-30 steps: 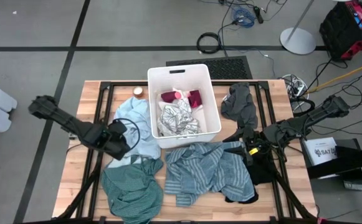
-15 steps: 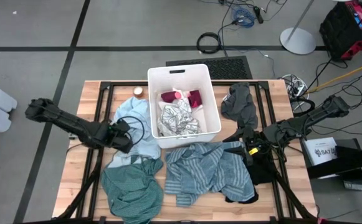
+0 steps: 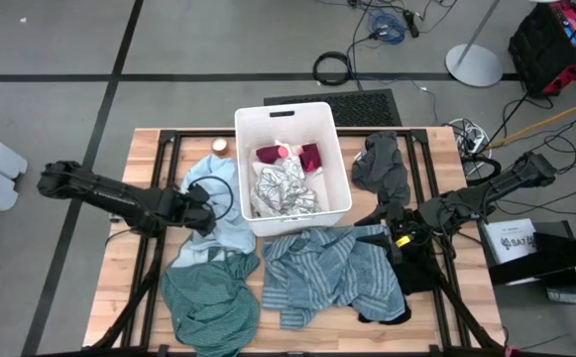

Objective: Sort clothes
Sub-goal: Put the light blue shirt into the white laundry bin

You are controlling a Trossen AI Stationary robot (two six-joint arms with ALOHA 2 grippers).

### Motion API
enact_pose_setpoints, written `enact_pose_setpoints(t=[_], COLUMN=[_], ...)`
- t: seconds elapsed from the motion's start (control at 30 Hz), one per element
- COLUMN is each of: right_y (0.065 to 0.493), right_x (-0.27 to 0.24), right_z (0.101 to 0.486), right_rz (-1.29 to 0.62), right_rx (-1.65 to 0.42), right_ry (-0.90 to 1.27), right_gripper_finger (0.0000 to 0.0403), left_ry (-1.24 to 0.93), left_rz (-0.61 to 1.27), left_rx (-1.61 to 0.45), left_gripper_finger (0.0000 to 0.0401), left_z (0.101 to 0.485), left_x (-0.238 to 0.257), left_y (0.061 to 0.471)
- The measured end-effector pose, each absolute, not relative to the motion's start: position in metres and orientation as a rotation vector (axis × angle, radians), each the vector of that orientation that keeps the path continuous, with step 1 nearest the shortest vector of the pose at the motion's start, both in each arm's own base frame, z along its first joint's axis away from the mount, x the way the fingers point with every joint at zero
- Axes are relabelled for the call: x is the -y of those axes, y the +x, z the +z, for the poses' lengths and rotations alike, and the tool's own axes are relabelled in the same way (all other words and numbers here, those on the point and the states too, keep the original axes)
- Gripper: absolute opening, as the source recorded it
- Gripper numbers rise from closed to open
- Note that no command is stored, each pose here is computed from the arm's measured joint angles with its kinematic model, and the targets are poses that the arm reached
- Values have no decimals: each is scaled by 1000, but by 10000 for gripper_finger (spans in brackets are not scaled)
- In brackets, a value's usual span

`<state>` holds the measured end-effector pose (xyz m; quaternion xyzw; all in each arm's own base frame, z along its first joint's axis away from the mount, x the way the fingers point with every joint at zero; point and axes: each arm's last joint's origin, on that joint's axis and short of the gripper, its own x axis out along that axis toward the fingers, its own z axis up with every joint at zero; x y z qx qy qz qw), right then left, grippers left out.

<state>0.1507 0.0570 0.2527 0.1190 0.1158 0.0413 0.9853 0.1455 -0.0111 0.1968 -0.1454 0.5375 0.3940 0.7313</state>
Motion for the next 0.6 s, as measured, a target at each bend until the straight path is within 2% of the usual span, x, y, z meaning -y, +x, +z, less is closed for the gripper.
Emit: enact_pose_setpoints(t=[0.23, 0.37, 0.6], right_y=[151, 151, 151], right_x=[-57, -57, -57], right_z=[253, 253, 255], right_rz=[82, 80, 84], right_rx=[-233, -234, -214], right_ry=[247, 270, 281], right_gripper_finger=[183, 183, 183], left_ry=[-349, -339, -328], left_rz=[848, 861, 831], left_rx=[-1122, -1016, -714], left_gripper_finger=[7, 7, 5], left_z=[219, 258, 342], left_x=[12, 11, 13], left_y=[151, 155, 159])
